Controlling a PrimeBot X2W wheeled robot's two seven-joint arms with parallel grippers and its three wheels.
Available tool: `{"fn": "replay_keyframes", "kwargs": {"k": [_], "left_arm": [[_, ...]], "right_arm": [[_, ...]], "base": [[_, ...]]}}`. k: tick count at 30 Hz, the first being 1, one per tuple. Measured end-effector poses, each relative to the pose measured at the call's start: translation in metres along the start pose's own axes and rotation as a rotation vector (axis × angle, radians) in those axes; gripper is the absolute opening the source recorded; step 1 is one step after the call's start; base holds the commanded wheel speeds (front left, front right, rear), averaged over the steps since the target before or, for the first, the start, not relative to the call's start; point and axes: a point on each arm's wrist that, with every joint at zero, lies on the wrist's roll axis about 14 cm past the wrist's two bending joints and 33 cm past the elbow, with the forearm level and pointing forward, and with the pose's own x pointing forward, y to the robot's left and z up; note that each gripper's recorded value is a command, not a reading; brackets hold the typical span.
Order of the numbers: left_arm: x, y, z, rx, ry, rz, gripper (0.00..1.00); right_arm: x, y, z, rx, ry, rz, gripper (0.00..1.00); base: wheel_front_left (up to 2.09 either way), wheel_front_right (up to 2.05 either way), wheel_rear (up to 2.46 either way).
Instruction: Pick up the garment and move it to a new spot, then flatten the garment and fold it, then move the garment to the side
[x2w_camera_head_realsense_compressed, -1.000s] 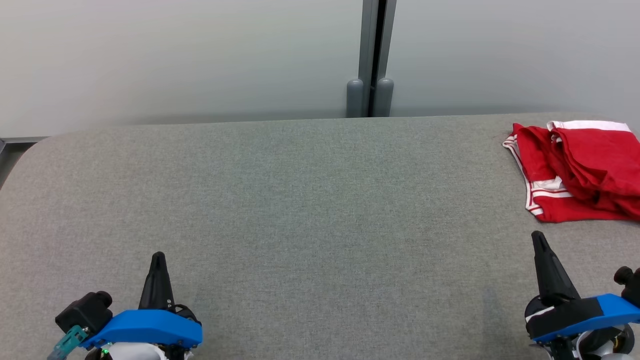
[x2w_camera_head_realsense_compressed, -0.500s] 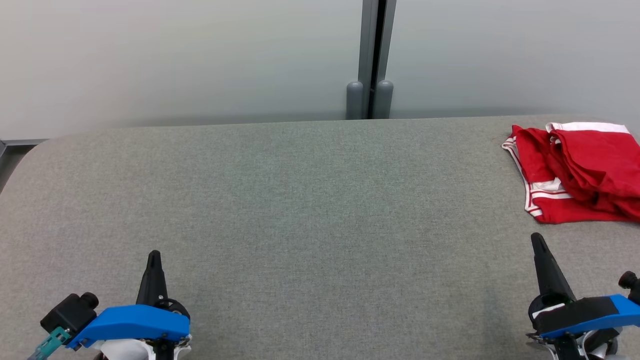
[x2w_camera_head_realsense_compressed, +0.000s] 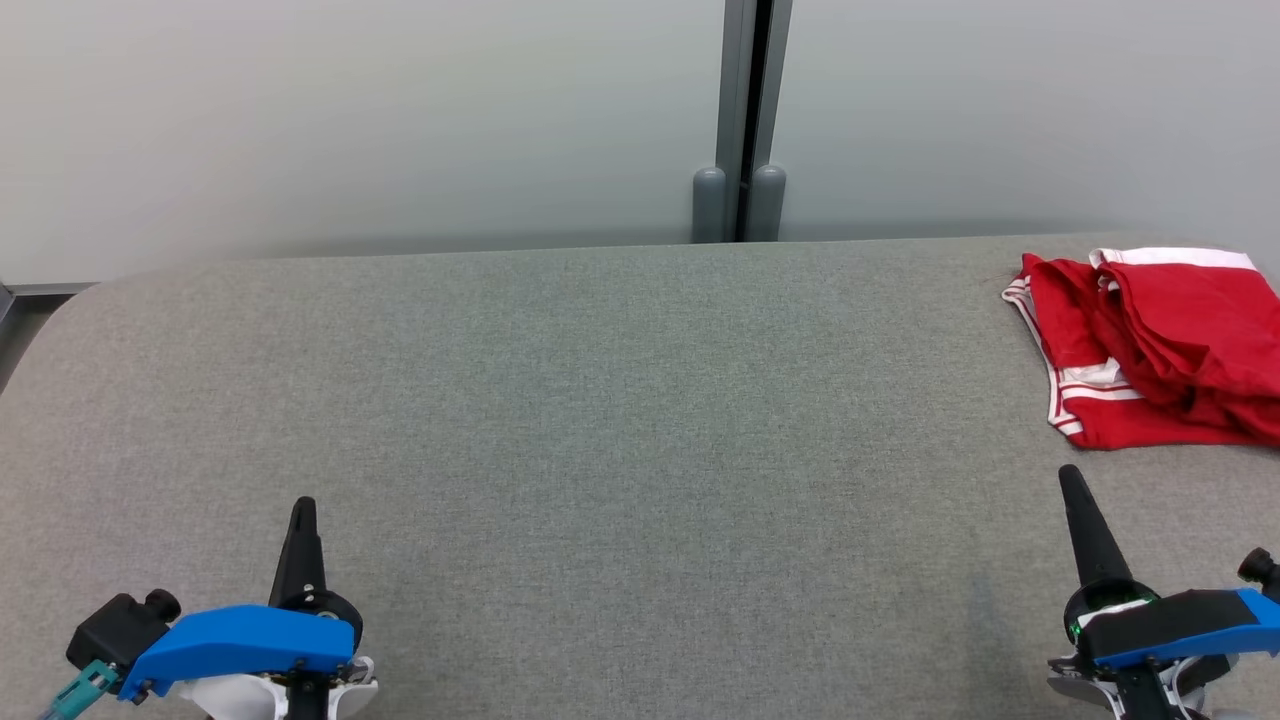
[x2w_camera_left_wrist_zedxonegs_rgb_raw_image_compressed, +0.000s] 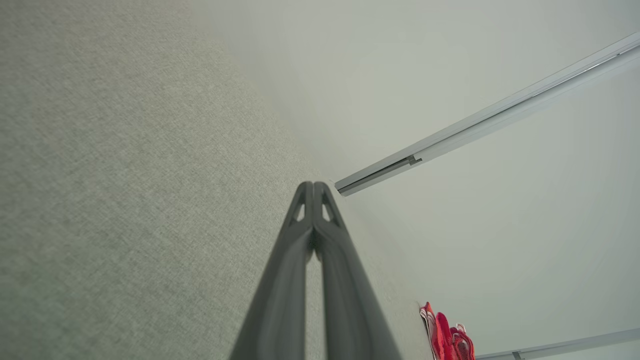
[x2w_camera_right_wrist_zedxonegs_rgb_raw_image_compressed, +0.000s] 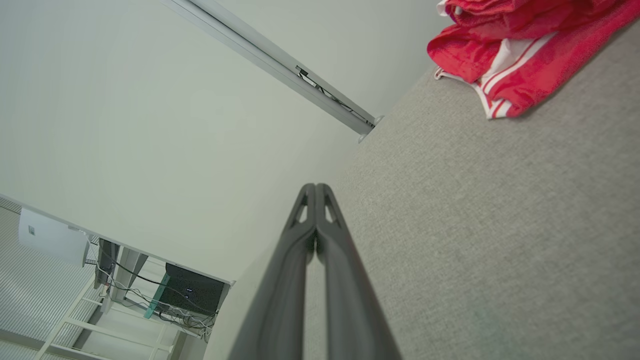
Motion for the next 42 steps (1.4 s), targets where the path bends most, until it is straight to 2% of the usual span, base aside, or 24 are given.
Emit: {"fn": "replay_keyframes", "kwargs": {"k": [22, 42], "left_arm": [[0.002, -0.008, 0.011, -0.229, -0.008, -0.039, 0.00], [0.002, -0.014, 0.020, -0.394, -0.016, -0.083, 0.00]], "right_arm": [[0.002, 0.003, 0.001, 0.223, -0.007, 0.013, 0.00], [0.003, 0.005, 0.003, 0.393, -0.013, 0.027, 0.00]], "base": [[0.00, 0.00, 0.00], [0.00, 0.00, 0.00]]}}
